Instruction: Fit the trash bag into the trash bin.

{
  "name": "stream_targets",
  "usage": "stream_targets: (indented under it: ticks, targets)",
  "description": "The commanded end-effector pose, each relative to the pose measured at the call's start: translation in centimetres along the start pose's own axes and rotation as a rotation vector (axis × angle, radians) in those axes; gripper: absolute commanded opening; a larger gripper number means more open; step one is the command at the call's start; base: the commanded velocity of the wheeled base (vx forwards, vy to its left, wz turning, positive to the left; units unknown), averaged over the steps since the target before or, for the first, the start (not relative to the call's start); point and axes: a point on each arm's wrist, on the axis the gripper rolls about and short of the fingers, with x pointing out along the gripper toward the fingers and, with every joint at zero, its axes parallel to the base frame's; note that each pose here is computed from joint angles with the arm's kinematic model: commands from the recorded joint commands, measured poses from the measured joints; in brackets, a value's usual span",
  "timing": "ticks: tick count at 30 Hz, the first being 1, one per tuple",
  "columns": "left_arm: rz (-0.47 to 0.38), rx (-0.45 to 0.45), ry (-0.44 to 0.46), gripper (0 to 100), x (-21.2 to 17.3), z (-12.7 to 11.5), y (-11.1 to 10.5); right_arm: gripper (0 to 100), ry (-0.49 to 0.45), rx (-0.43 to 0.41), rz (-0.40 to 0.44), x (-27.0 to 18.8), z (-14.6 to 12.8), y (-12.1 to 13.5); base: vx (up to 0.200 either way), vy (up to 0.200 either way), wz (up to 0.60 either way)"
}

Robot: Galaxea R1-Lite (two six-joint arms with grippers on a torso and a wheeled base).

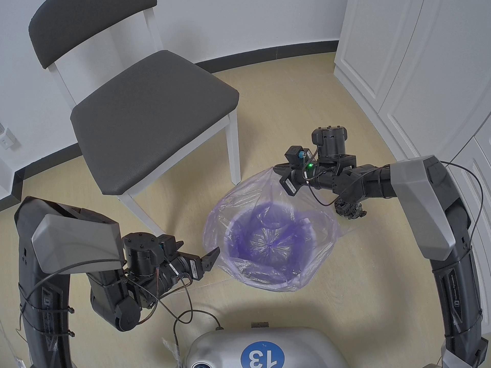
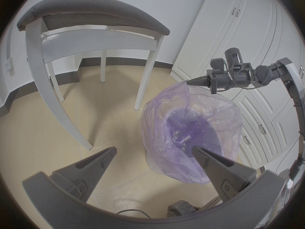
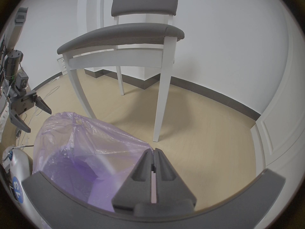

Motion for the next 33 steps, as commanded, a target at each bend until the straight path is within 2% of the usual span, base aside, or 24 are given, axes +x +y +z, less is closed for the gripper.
stream_targets:
  ticks: [1, 2, 3, 7, 10, 13, 17, 20, 22, 23, 25, 26, 27, 31, 33]
  targets:
    - [0.0, 0.001, 0.007, 100, 0.1, -0.3, 0.0, 0, 0.013, 0.008, 0.005, 1.4, -1.9, 0.5, 0.0, 0.0, 0.0]
    - [0.0, 0.001, 0.007, 100, 0.1, -0.3, 0.0, 0, 0.005, 0.013, 0.001, 1.6, -2.1, 0.5, 0.0, 0.0, 0.0]
    - [0.001, 0.0, 0.005, 100, 0.1, -0.3, 0.1, 100, -0.005, 0.026, -0.005, 1.6, -2.1, 0.5, 0.0, 0.0, 0.0]
    - [0.002, -0.002, -0.001, 100, 0.1, -0.2, 0.1, 100, -0.055, 0.104, -0.034, 1.5, -1.5, 0.2, 0.0, 0.0, 0.0]
    - [-0.006, 0.0, -0.034, 100, 0.0, 0.1, 0.0, 100, -0.078, 0.128, -0.049, 1.3, -1.0, -0.2, 0.0, 0.0, 0.0]
    - [-0.011, 0.001, -0.046, 100, -0.3, 0.4, -0.1, 100, -0.11, 0.173, -0.099, 0.1, 0.6, -1.3, 0.0, 0.0, 0.0]
    - [-0.016, 0.003, -0.067, 100, -0.4, 1.0, -0.2, 100, -0.12, 0.229, -0.111, -2.0, 2.2, -1.8, 0.0, 0.0, 0.0]
    - [-0.026, 0.018, -0.085, 100, -0.4, 1.6, -0.5, 100, -0.087, 0.308, -0.099, -4.5, 3.1, -1.7, 0.0, 0.0, 0.0]
    - [-0.026, 0.018, -0.085, 100, -0.4, 1.6, -0.5, 100, -0.087, 0.308, -0.099, -4.5, 3.1, -1.7, 0.0, 0.0, 0.0]
    - [-0.029, 0.045, -0.062, 100, -0.1, 2.5, -0.9, 100, -0.011, 0.428, -0.109, -6.9, 3.2, -1.0, 0.0, 0.0, 0.0]
    - [-0.027, 0.051, -0.043, 100, 0.5, 3.8, -1.1, 100, 0.035, 0.506, -0.147, -8.0, 3.1, -0.6, 0.0, 0.0, 0.0]
    - [-0.026, 0.051, -0.042, 100, 0.6, 4.1, -1.2, 100, 0.042, 0.517, -0.152, -8.1, 3.0, -0.5, 0.0, 0.0, 0.0]
    - [-0.024, 0.05, -0.035, 100, 1.3, 5.7, -1.5, 100, 0.069, 0.573, -0.187, -8.8, 2.7, -0.2, 0.0, 0.0, 0.0]
    - [-0.023, 0.051, 0.0, 100, 3.0, 8.3, -2.3, 100, 0.116, 0.653, -0.208, -10.0, 1.8, 0.8, 0.0, 0.0, 0.0]
    - [-0.01, 0.052, 0.025, 100, 4.6, 8.9, -2.6, 100, 0.134, 0.674, -0.221, -10.2, 1.2, 1.2, 0.0, 0.0, 0.0]
